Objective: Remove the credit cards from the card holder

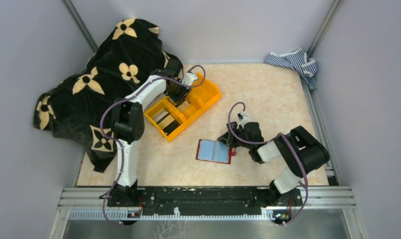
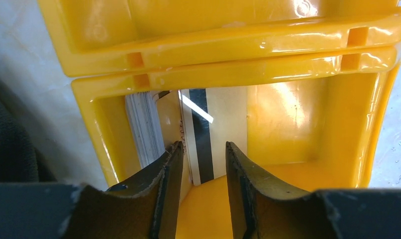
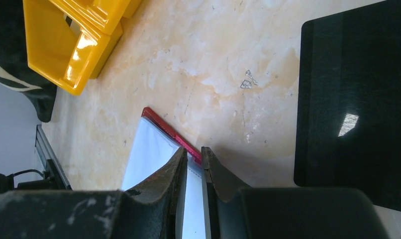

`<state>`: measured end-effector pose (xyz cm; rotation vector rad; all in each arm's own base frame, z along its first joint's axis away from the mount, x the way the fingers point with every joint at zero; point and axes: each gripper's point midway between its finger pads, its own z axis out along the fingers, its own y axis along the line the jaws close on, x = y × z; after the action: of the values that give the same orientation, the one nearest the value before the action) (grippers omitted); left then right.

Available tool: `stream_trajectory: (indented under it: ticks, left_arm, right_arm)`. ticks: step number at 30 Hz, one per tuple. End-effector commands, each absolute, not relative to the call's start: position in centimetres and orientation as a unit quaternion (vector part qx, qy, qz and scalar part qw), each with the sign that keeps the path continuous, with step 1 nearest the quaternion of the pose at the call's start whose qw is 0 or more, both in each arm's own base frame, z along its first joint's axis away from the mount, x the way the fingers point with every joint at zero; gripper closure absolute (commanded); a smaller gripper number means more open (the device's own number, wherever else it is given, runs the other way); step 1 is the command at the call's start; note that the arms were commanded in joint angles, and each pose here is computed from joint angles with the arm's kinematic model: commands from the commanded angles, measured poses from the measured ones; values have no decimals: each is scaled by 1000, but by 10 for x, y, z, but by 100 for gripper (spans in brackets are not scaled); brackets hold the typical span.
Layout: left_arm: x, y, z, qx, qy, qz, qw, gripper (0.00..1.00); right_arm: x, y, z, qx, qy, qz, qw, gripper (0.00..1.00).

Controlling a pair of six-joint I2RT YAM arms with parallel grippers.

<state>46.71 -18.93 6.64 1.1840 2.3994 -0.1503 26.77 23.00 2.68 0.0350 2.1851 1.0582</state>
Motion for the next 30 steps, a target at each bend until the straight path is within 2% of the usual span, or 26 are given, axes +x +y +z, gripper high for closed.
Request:
stream_trajectory:
  ticks: [1, 10, 11, 14, 15, 21, 22, 24, 30]
  left_arm:
    - [486, -189, 123, 413, 853, -40, 317, 56]
    - [481, -208, 200, 394, 815, -65, 421, 54]
    - [481, -211, 211, 383, 809, -72, 441, 52]
    - [481, -215, 241, 312, 803, -91, 499, 18]
    - [478, -217, 250, 291, 801, -103, 513, 15]
    - [449, -218, 267, 174, 789, -181, 561, 10]
    - [444, -215, 273, 157, 777, -187, 580, 4]
    - [428, -212, 281, 140, 762, -208, 597, 0]
    - [385, -231, 277, 107, 772, -287, 557, 1]
  right_arm:
    - [279, 235, 43, 6, 821, 431, 374, 83]
    - [280, 242, 54, -1, 808, 453, 376, 81]
    - [280, 242, 55, -2, 809, 451, 376, 80]
    - [284, 240, 62, -18, 813, 433, 388, 77]
    - [289, 238, 70, -24, 812, 423, 402, 76]
    - [306, 220, 103, -63, 818, 346, 454, 72]
    - [307, 218, 109, -67, 818, 338, 460, 72]
    - [307, 214, 120, -72, 816, 327, 471, 71]
    - [304, 207, 134, -72, 814, 315, 484, 71]
